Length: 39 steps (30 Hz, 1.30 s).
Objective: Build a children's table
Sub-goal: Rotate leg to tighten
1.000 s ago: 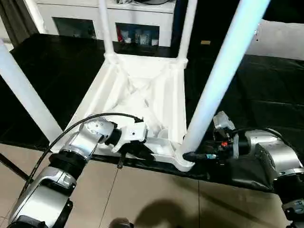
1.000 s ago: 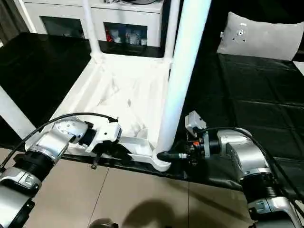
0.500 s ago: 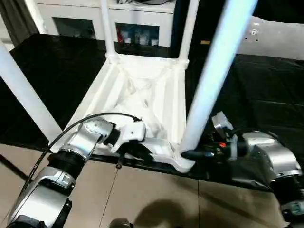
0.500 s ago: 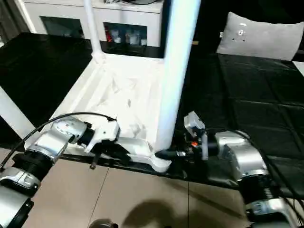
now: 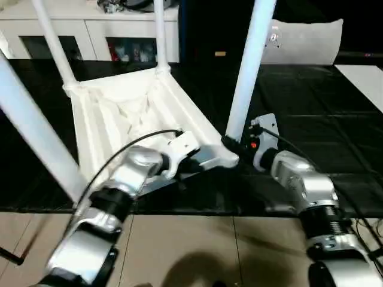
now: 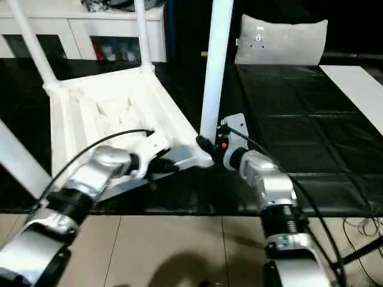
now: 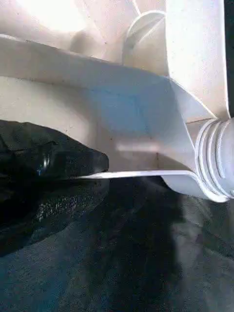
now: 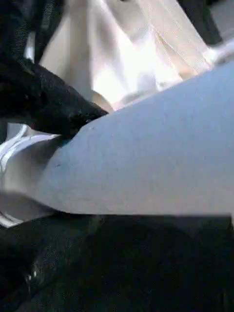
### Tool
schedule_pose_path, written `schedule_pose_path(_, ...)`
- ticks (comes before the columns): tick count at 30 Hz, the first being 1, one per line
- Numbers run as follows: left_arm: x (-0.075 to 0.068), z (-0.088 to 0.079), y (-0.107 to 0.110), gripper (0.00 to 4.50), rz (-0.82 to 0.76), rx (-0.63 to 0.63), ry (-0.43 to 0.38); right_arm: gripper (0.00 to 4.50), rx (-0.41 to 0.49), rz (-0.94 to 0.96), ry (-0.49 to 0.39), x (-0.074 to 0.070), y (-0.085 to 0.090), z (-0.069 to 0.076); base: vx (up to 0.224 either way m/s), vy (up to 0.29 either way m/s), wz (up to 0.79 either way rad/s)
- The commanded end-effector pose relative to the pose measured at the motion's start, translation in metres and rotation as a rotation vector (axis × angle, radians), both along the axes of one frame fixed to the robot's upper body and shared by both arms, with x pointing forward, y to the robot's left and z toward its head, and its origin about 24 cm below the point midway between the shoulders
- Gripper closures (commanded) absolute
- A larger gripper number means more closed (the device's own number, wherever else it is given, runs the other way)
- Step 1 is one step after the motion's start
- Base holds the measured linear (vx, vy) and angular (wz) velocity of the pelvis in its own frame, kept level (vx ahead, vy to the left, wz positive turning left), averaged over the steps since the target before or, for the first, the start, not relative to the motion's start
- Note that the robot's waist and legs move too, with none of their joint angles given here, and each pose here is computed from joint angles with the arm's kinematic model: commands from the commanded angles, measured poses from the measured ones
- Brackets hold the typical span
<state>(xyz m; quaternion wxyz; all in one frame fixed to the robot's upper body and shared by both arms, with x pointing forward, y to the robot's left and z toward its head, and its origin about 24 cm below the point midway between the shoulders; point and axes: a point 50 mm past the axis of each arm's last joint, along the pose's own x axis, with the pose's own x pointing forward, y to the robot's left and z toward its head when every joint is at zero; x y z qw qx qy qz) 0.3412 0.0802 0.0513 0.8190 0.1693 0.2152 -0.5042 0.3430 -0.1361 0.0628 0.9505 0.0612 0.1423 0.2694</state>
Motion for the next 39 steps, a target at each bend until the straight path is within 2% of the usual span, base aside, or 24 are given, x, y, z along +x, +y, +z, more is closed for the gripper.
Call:
schedule_pose_path(1, 0.005, 0.026, -0.021, 4.5, -0.065, -0.058, -0.092, 1.56, 0.028, 0.035, -0.003, -0.002, 0.015, 0.0, 0.0, 0.0, 0.0)
schedule_pose_path(5, 0.006, 0.026, -0.013, 4.5, -0.067, -0.029, -0.117, 1.23, 0.045, 0.073, -0.055, -0.008, 0.01, 0.004, 0.0, 0.0, 0.0)
schedule_pose_path(7, 0.005, 0.023, -0.005, 4.5, -0.096, 0.002, -0.118, 1.0, 0.048, 0.152, -0.079, -0.015, 0.004, 0.005, 0.0, 0.0, 0.0)
schedule_pose_path(10, 0.003, 0.02, 0.003, 4.5, -0.135, 0.029, -0.109, 0.82, 0.02, 0.23, -0.087, -0.02, -0.007, 0.006, 0.0, 0.0, 0.0)
schedule_pose_path(11, 0.001, 0.018, 0.008, 4.5, -0.157, 0.049, -0.104, 0.56, -0.003, 0.268, -0.09, -0.023, -0.014, 0.007, 0.0, 0.0, 0.0)
schedule_pose_path(14, 0.0, 0.016, 0.016, 4.5, -0.186, 0.081, -0.095, 0.36, -0.043, 0.32, -0.089, -0.026, -0.026, 0.009, 0.0, 0.0, 0.0)
schedule_pose_path(16, -0.001, 0.015, 0.024, 4.5, -0.227, 0.107, -0.107, 0.36, -0.088, 0.386, -0.072, -0.03, -0.038, 0.011, 0.0, 0.0, 0.0)
schedule_pose_path(18, -0.001, 0.015, 0.026, 4.5, -0.242, 0.113, -0.116, 0.36, -0.094, 0.408, -0.069, -0.031, -0.04, 0.011, 0.0, 0.0, 0.0)
schedule_pose_path(19, -0.003, 0.015, 0.032, 4.5, -0.29, 0.133, -0.109, 0.36, -0.115, 0.474, -0.068, -0.032, -0.047, 0.015, 0.0, 0.0, 0.0)
schedule_pose_path(27, -0.016, 0.013, 0.041, 4.5, -0.508, 0.179, -0.055, 0.36, -0.144, 0.676, -0.052, -0.038, -0.054, 0.021, 0.0, 0.0, 0.0)
schedule_pose_path(32, -0.026, 0.014, 0.041, 4.5, -0.643, 0.165, -0.036, 0.82, -0.132, 0.778, -0.015, -0.043, -0.052, 0.015, 0.0, 0.0, 0.0)
schedule_pose_path(33, -0.026, 0.014, 0.041, 4.5, -0.643, 0.165, -0.036, 0.82, -0.132, 0.778, -0.015, -0.043, -0.052, 0.015, 0.0, 0.0, 0.0)
schedule_pose_path(34, -0.026, 0.014, 0.041, 4.5, -0.654, 0.164, -0.037, 1.05, -0.126, 0.788, -0.014, -0.043, -0.051, 0.015, 0.0, 0.0, 0.0)
schedule_pose_path(37, -0.027, 0.014, 0.04, 4.5, -0.683, 0.172, -0.03, 1.12, -0.095, 0.85, 0.0, -0.048, -0.045, 0.012, 0.0, 0.0, 0.0)
schedule_pose_path(39, -0.027, 0.014, 0.04, 4.5, -0.688, 0.173, -0.029, 1.39, -0.088, 0.861, 0.003, -0.049, -0.044, 0.011, 0.0, 0.0, 0.0)
